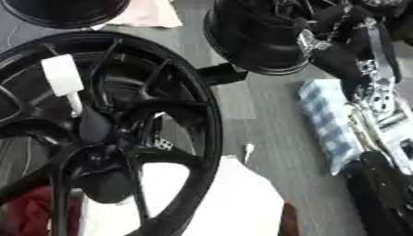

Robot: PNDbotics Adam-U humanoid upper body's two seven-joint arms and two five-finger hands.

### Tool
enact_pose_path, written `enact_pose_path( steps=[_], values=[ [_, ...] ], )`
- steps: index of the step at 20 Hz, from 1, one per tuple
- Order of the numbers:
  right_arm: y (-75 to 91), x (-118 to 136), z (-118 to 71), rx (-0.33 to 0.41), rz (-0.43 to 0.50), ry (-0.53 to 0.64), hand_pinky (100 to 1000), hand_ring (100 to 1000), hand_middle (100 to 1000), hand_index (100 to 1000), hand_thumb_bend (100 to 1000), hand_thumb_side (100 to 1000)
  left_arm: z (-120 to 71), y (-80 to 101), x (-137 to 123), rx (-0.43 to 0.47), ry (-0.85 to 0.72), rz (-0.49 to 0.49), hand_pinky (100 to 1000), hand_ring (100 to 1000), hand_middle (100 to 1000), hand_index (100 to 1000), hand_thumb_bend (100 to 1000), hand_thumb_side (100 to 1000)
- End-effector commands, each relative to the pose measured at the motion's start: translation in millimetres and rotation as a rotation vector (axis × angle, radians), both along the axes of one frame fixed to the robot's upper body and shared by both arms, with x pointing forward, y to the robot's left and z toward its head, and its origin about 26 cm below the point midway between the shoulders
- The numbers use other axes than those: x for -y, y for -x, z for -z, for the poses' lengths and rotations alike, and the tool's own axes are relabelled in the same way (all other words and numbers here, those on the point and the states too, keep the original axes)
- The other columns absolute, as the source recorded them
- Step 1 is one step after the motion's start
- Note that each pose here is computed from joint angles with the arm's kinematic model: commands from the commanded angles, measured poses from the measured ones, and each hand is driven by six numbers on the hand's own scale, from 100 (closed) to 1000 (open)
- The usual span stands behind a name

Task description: Pull the pin out of the wheel hub.

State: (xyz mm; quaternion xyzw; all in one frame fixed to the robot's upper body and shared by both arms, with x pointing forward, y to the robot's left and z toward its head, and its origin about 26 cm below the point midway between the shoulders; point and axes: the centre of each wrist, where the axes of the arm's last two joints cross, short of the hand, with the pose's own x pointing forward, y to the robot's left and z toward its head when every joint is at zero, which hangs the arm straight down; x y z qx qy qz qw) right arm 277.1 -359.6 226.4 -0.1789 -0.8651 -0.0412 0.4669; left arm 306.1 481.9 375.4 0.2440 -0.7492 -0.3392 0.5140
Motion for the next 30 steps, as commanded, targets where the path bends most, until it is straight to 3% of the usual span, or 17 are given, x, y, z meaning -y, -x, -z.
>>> enact_pose_path(
  steps=[1,3,4,5,7,11,16,21,25,30],
  values=[
    [2.7,0.4,-12.5,0.033,-0.004,0.028,617,573,438,529,371,100,-21.5,9.6,2.6,0.028,-0.066,0.012,987,798,713,872,100,212],
    [2.6,0.3,-12.6,0.033,-0.005,0.027,617,573,438,529,373,100,-21.6,9.6,4.0,0.02,-0.081,0.018,987,800,719,871,100,213],
    [2.5,0.2,-12.6,0.032,-0.005,0.027,617,573,438,529,374,100,-21.9,9.6,4.5,0.021,-0.08,0.02,988,794,714,882,100,477],
    [2.5,0.1,-12.6,0.032,-0.006,0.027,617,573,438,529,374,100,-22.5,9.7,4.6,0.028,-0.069,0.02,988,789,707,882,100,654],
    [2.6,0.2,-12.5,0.031,-0.005,0.027,617,573,438,529,376,100,-23.6,9.9,5.2,0.056,-0.038,0.026,980,771,679,867,100,832],
    [2.7,0.5,-13.0,0.033,-0.004,0.029,617,574,438,529,381,100,-23.7,10.4,7.6,0.125,0.038,0.057,949,714,608,818,100,818],
    [2.8,1.0,-14.3,0.039,-0.004,0.036,617,574,439,529,386,100,-19.7,16.3,20.1,0.244,0.158,0.077,946,713,606,819,100,774],
    [2.9,1.2,-14.2,0.041,-0.002,0.037,618,576,441,531,393,100,-14.9,19.2,32.2,0.287,0.197,0.071,950,724,618,832,100,745],
    [3.8,2.9,-13.5,0.053,0.011,0.042,620,577,443,532,398,100,8.4,25.9,39.1,0.368,0.325,0.132,949,722,616,829,100,755],
    [3.4,2.2,-14.0,0.055,0.008,0.047,620,577,443,532,398,100,32.3,36.0,57.4,0.393,0.372,0.151,949,722,616,829,100,755]
  ],
)
